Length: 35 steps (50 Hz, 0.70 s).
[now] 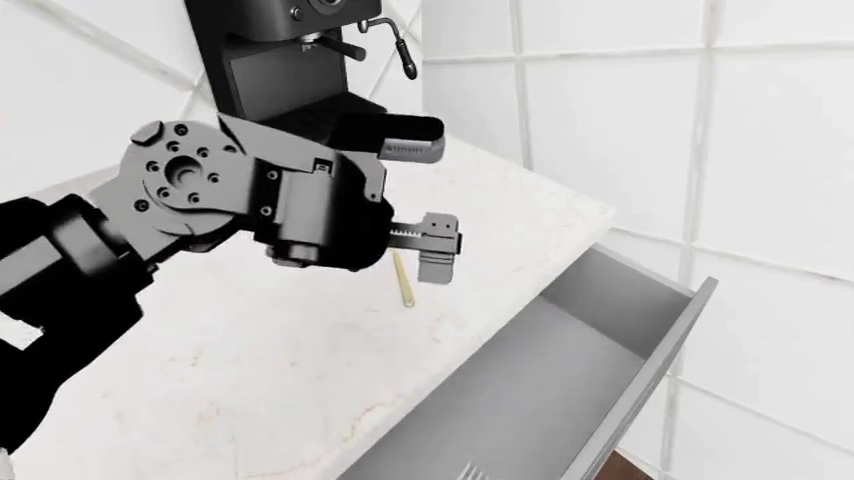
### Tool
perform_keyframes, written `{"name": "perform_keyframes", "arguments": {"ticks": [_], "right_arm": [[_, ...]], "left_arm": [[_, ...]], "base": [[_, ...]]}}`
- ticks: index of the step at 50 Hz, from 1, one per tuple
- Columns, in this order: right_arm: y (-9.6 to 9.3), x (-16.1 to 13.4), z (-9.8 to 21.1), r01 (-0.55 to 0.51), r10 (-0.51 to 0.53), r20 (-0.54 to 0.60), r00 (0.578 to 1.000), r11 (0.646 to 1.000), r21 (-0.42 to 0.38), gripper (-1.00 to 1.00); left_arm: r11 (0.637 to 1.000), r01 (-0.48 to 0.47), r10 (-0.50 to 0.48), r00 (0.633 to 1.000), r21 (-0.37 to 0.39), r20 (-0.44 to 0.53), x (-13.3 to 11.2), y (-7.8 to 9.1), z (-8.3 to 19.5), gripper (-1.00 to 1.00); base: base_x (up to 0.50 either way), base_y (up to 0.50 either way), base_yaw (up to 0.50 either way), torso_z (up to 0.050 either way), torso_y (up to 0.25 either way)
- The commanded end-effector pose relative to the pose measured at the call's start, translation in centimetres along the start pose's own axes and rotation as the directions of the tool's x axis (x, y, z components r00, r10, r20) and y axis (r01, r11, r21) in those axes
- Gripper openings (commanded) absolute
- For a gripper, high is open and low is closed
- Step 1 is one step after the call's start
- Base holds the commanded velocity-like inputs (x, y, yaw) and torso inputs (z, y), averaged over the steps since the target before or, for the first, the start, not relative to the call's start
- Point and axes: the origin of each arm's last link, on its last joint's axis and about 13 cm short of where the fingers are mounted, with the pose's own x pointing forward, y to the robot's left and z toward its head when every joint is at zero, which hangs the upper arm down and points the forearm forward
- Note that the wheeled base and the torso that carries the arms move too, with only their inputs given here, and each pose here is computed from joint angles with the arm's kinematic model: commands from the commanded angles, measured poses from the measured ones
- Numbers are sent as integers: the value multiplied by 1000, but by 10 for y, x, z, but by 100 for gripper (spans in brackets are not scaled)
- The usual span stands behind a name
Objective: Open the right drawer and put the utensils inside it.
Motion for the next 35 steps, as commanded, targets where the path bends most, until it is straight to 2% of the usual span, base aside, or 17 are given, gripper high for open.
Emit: {"name": "perform_keyframes", "arguments": {"ticks": [1, 11, 14, 18, 35], "right_arm": [[1, 2, 0, -1, 1, -5, 1000, 1000, -1, 100], [-1, 3, -3, 0, 0, -10, 1000, 1000, 3, 100], [-2, 3, -4, 0, 1, -12, 1000, 1000, 3, 100], [-4, 3, -3, 3, -3, -11, 1000, 1000, 7, 100], [-11, 7, -9, 13, -13, -26, 1000, 1000, 19, 100]], "left_arm": [[995, -34, 32, 999, -90, -18, 24, 4, 14, 100], [996, -38, 34, 998, -78, -54, 40, -5, 14, 100], [995, -7, 1, 998, -103, -57, 42, -7, 21, 100], [991, -12, 3, 998, -133, -69, 54, -7, 23, 100], [979, -13, -8, 995, -201, -103, 85, -8, 15, 100]], "base": [[0, 0, 0, 0, 0], [0, 0, 0, 0, 0], [0, 0, 0, 0, 0], [0, 0, 0, 0, 0], [0, 0, 0, 0, 0]]}}
